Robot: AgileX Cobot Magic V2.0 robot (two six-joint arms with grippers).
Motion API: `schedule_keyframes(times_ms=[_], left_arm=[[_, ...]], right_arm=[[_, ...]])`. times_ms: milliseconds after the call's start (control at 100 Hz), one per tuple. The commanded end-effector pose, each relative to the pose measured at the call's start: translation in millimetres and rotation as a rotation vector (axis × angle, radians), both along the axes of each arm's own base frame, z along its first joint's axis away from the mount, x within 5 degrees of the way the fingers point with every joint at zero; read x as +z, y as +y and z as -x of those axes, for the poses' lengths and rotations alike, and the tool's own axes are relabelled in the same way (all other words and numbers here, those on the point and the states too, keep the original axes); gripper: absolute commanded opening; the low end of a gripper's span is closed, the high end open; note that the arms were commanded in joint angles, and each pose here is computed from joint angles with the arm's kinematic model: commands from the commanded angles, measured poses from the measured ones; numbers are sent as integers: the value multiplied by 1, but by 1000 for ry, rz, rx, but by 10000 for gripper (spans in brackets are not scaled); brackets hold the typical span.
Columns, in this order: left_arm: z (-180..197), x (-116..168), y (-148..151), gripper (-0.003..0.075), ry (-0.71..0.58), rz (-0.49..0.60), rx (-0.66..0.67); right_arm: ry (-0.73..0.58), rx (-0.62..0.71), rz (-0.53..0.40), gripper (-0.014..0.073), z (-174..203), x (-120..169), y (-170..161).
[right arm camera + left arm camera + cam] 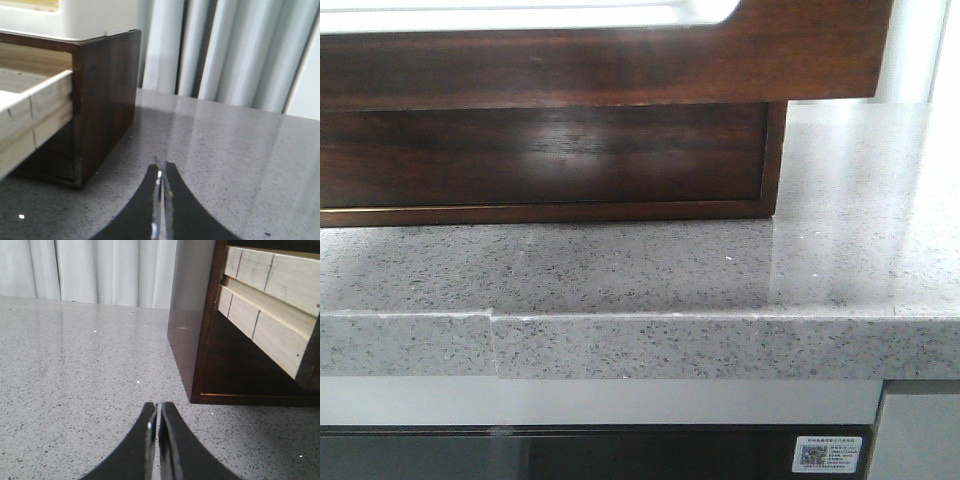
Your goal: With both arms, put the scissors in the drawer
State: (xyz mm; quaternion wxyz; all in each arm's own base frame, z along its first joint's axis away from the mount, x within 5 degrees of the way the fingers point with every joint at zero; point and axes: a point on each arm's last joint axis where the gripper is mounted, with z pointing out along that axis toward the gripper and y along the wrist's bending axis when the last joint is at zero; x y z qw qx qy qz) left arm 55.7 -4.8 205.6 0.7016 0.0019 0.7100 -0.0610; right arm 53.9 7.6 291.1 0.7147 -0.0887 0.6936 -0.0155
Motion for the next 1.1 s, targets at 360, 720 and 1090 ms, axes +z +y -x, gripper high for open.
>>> schedule_keyframes(times_ms=[360,720,1090], left_arm=[[1,-5,0,-20,-62,13,-6],[1,-5,0,-20,-62,13,-6],[1,-5,0,-20,-62,13,-6]], right_arm=[[-131,-83,-30,-69,0,-79,-7],[-179,-90,-80,-68,1,-75,-8],[-137,-88,-117,-62,0,-78,-7]])
